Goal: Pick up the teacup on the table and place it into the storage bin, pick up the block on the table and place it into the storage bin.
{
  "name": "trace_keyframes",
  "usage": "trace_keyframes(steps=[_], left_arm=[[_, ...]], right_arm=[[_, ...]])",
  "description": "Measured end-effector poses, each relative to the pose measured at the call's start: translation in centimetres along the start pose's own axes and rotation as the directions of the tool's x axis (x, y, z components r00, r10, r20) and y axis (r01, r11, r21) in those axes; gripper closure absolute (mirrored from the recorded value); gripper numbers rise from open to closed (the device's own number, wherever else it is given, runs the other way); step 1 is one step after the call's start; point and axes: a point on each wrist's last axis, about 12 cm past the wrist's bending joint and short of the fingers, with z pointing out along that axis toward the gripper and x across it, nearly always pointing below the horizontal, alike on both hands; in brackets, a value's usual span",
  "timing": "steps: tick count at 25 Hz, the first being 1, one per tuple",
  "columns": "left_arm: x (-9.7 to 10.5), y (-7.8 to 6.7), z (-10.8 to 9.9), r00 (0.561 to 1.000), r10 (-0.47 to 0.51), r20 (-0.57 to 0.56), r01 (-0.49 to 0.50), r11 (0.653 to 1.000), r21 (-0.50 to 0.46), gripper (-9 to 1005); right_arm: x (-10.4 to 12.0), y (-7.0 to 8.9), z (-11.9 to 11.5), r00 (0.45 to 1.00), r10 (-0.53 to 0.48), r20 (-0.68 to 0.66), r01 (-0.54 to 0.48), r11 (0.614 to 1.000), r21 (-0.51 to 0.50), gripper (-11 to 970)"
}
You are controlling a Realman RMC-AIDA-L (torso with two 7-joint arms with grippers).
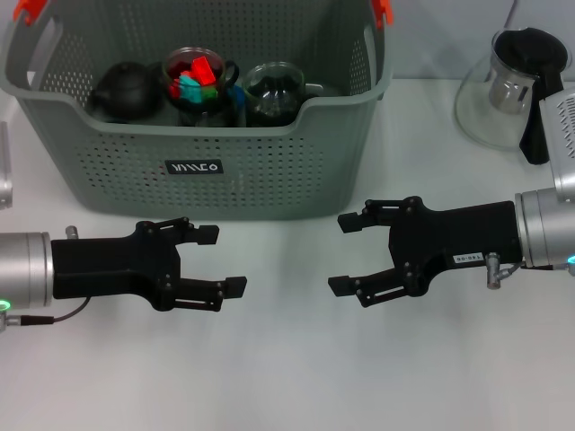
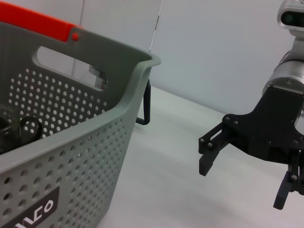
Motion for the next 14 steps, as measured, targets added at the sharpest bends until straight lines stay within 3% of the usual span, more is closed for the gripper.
trace_keyframes(steps=[14], left_arm=[[-0.11, 0.12, 0.26, 1.000, 0.001, -0.003, -0.001, 1.000, 0.004, 49]], right_arm=[[-0.03, 0.03, 0.11, 1.000, 0.001, -0.004, -0.001, 1.000, -0.005, 18]])
